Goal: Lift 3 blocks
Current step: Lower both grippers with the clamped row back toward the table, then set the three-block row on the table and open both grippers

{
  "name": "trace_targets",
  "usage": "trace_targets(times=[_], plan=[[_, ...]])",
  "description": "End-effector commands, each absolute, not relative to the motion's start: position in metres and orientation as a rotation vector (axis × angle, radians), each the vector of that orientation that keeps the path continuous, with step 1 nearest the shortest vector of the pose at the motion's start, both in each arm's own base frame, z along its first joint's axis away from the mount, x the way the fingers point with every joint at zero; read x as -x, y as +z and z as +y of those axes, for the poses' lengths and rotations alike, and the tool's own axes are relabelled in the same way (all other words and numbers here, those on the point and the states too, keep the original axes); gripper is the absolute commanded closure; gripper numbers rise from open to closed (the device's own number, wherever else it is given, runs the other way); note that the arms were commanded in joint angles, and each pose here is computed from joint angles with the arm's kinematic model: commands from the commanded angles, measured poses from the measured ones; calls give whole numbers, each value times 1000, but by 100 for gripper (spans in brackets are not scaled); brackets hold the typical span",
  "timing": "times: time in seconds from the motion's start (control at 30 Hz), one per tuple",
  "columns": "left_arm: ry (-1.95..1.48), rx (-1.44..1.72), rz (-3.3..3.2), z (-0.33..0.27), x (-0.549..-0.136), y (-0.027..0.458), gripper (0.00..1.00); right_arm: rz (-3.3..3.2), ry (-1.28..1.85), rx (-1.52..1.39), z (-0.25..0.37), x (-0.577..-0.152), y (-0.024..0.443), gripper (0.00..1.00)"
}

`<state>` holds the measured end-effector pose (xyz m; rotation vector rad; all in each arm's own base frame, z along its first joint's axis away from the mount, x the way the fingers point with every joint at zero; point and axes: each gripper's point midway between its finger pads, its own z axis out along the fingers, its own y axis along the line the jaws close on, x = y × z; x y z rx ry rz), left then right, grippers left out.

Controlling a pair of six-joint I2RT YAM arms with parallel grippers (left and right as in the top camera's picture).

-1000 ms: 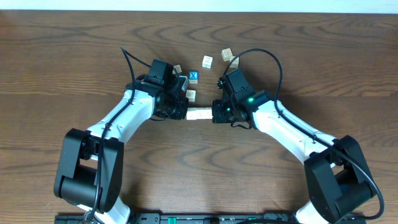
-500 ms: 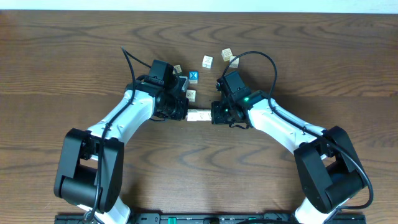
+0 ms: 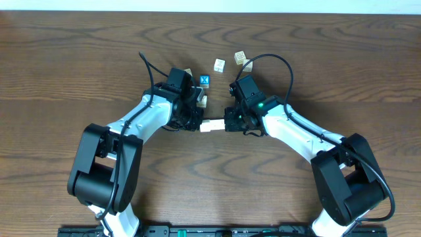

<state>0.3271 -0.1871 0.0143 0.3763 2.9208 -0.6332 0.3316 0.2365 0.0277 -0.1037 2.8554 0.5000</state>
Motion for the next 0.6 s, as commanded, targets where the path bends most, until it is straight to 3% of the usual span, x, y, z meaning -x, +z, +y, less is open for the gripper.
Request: trace_targets(times=[0.0,0.57], plan=[[-952,-532,2867,-241,-300,32,93,2797,842,269,292,-320,60,99],[-940,-531,2869,-240,-300,31,93,2830,791,310,300,-310,46,99]])
